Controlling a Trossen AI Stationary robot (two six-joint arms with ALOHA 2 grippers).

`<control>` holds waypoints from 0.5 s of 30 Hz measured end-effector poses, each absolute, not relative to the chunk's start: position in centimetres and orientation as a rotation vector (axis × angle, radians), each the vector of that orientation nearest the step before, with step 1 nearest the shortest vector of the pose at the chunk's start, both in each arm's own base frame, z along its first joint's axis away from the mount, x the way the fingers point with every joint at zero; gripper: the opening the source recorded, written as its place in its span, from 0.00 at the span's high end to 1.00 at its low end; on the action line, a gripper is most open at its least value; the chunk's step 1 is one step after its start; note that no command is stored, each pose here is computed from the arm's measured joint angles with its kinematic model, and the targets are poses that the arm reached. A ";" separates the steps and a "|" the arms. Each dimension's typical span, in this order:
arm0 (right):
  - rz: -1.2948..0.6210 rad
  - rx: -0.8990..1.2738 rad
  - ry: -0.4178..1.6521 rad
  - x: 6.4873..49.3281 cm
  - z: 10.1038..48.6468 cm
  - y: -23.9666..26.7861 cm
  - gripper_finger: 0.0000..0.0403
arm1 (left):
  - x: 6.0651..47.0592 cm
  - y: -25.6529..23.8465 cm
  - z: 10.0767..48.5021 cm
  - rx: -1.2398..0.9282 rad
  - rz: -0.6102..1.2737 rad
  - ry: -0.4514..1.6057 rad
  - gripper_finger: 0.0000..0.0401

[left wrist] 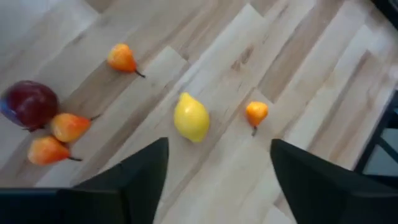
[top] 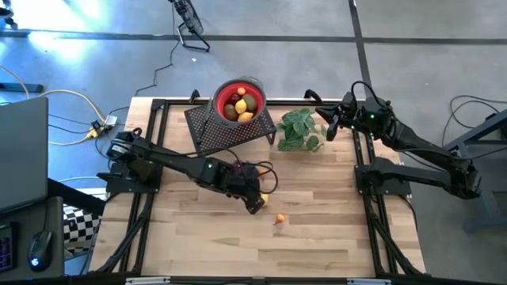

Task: Pick & Place Fruit
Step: Put the yellow lemon into the red basket on the shelf

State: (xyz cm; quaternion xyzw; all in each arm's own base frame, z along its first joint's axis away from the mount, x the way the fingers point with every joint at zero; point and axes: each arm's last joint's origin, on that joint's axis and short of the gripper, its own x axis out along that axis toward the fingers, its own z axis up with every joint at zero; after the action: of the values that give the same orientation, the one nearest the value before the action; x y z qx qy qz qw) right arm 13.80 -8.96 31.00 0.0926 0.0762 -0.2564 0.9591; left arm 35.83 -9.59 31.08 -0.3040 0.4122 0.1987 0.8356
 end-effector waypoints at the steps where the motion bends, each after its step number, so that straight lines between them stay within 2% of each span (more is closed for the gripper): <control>1: -0.519 0.182 0.156 13.8 31.0 -9.0 0.99 | 35.8 -9.5 31.1 -0.632 0.431 0.865 0.28; 5: -0.516 0.152 0.179 13.8 30.9 -8.9 0.99 | 35.9 -9.4 31.2 -0.652 0.474 0.822 0.24; 10: -0.517 0.153 0.183 13.8 30.8 -8.9 0.99 | 36.8 -8.1 30.3 -0.852 0.499 0.882 0.24; 15: -0.515 0.149 0.178 13.8 30.9 -8.9 0.99 | 38.3 -6.4 28.9 -0.882 0.509 0.894 0.24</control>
State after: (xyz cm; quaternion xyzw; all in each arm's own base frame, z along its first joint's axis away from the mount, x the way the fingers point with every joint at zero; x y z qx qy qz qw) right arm 13.78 -8.94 30.88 0.0737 0.0880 -0.2543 0.9603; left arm 38.33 -6.42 28.87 -0.4082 0.4134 0.2354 0.7791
